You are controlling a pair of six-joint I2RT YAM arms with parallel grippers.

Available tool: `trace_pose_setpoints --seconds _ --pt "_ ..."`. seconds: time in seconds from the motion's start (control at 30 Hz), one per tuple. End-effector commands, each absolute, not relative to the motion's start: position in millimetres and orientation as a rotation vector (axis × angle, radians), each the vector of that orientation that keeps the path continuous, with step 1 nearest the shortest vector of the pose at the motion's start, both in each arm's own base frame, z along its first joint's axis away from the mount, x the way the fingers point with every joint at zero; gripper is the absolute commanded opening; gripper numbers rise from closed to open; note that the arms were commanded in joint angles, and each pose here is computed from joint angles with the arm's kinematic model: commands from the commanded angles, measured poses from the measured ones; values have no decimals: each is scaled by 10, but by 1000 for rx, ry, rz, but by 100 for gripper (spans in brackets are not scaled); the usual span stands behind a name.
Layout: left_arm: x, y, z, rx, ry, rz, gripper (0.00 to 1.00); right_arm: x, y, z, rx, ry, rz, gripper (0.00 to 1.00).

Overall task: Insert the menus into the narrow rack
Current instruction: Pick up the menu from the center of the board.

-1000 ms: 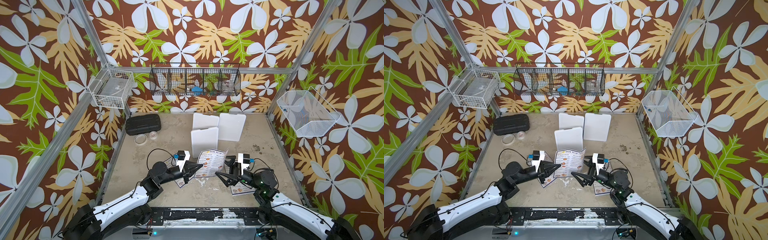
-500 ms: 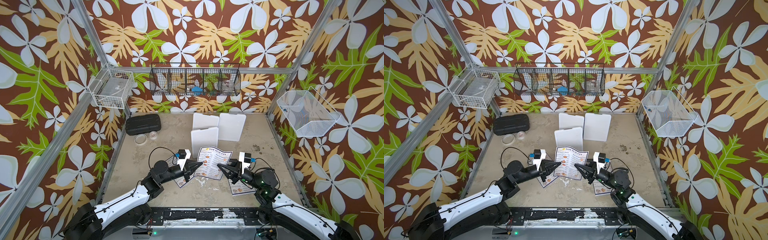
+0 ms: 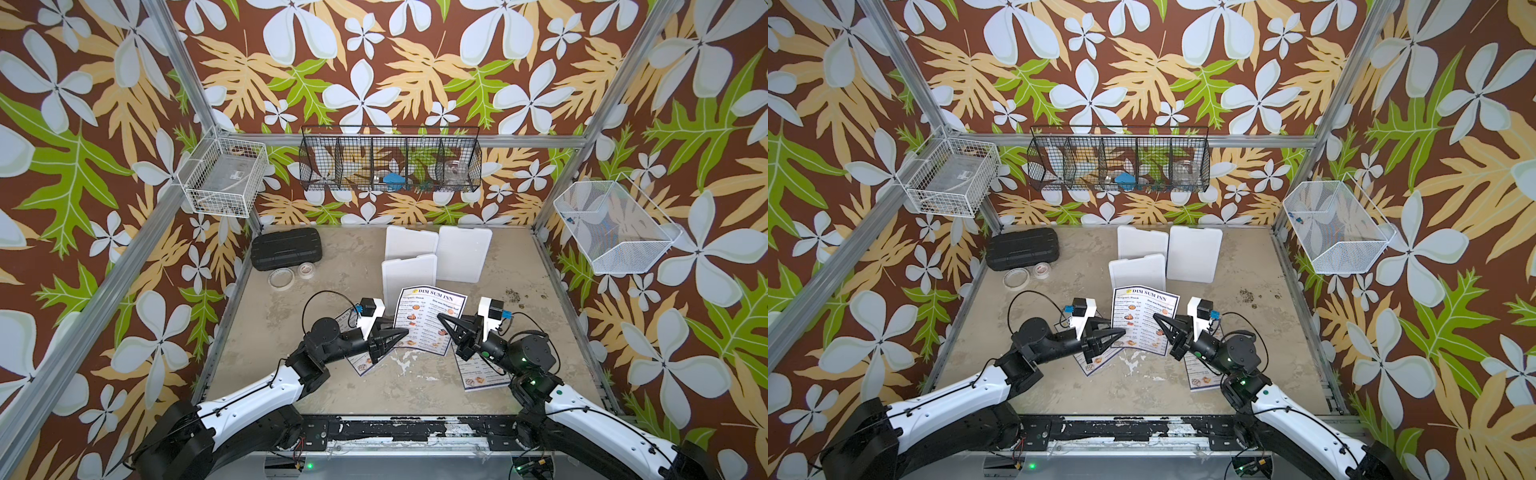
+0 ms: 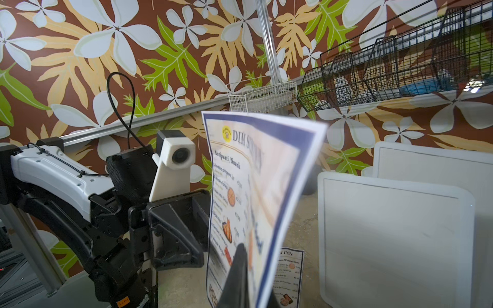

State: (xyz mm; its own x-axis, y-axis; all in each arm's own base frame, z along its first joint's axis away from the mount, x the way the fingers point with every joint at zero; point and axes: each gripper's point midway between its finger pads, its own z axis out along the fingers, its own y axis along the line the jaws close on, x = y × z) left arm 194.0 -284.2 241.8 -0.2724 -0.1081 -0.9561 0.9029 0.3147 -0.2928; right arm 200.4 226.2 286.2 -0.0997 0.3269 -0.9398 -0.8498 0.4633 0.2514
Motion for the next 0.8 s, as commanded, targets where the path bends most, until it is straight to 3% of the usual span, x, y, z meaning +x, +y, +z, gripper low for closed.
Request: trace_pose_setpoints --seconds 0.0,0.33,0.5,0.67,0.73,0.77 --pt "1913 -2799 2506 763 1452 -1220 34 2031 2197 3048 -471 1266 1049 0" --pt "1934 -2765 2481 758 1443 -1224 37 1974 2221 3348 -460 1170 1125 0" --pt "1962 -2777 2460 751 1451 -1222 33 1913 2208 3456 -461 1125 1157 0" --pt "1978 -2716 2532 717 1437 -1202 14 1900 2199 3462 -462 1120 1156 0" --pt "1970 -2703 2575 712 1431 -1200 0 1921 2206 3423 -460 1130 1152 0" --pt "1979 -2697 2599 707 1432 -1197 0 1937 2210 3400 -461 1137 1141 7"
